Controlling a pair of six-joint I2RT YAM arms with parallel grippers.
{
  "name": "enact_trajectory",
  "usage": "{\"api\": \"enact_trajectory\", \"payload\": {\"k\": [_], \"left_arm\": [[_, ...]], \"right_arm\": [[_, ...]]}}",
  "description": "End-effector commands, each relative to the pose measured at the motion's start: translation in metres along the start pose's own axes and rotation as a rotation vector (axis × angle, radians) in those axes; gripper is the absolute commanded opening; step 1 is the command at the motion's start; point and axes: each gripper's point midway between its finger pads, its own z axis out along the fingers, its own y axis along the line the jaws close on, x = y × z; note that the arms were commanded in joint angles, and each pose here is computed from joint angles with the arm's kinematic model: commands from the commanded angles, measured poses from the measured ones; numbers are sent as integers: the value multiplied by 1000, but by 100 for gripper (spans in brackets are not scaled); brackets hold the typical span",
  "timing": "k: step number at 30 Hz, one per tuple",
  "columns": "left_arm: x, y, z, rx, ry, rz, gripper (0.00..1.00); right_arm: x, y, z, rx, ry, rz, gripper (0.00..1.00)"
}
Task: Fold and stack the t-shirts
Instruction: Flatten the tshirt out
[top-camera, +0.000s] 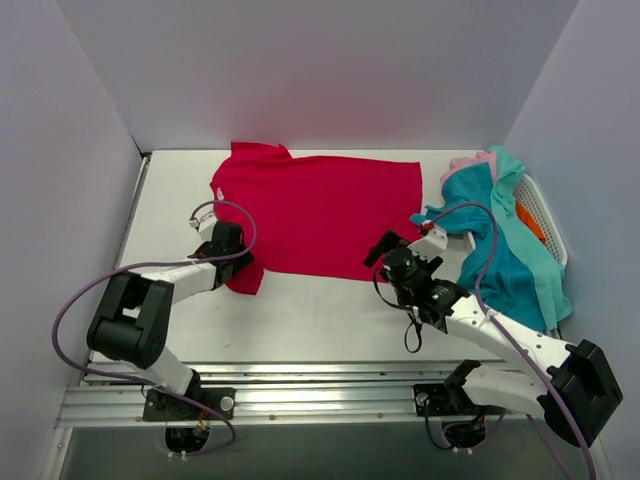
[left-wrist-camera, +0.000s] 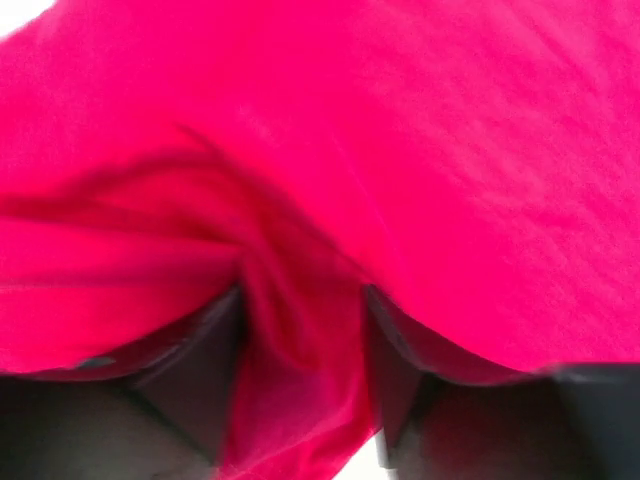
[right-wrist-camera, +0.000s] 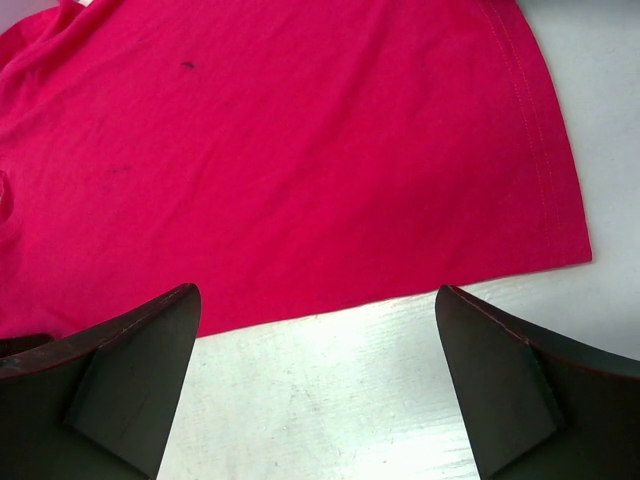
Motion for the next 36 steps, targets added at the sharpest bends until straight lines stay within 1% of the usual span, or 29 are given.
{"api": "enact_trajectory", "payload": {"k": [1,2,3,4,8,11,12,13,16,18,19,20,22,24,29,30,31,32,33,34,36], "left_arm": [[24,-11,13,51,91,13,54],[25,-11,14,53,95,18,44],[28,-12,17,54,105,20,11],[28,-13,18,55,106,20,3],[30,-11,17,49,116,28,2],[30,-10,8,52,114,37,2],[25,-12,1,64,100,36,2],[28,-7,-5,45,115,48,2],[24,-1,-28,43,99,65,2],[16,2,-46,51,71,67,2],[19,11,-54,30,80,77,2],[10,10,-66,46,48,68,2],[16,24,-78,26,59,80,2],[13,30,-94,40,41,65,2],[24,46,-110,48,45,37,2],[25,47,-113,55,44,34,3],[27,48,-114,58,53,35,9],[29,49,-115,57,61,34,20],[32,51,-117,56,69,37,36],[35,51,-118,61,83,40,95],[40,51,-122,67,103,47,94]], "right_arm": [[-16,7,-3,9,-49,1,100],[-16,8,-3,5,-50,2,100],[-17,9,-3,3,-51,1,100],[-19,11,-4,0,-54,-1,100],[-19,12,-3,2,-58,-8,100],[-14,11,0,4,-50,-15,100],[-13,10,1,6,-46,-16,100],[-9,9,3,8,-37,-20,100],[-2,6,4,16,-18,-21,100],[3,3,4,20,-7,-18,100],[4,2,3,20,-6,-13,100],[9,-1,1,20,3,-18,100],[10,-2,-2,13,4,-2,100],[14,-5,-5,14,11,-5,100],[13,-7,-14,10,9,8,100],[16,-14,-16,32,16,-13,100],[15,-14,-18,28,16,-10,100],[15,-15,-19,33,17,-5,100],[16,-18,-21,41,22,-9,100],[15,-20,-22,41,19,-3,100],[17,-21,-23,36,23,0,100]]}}
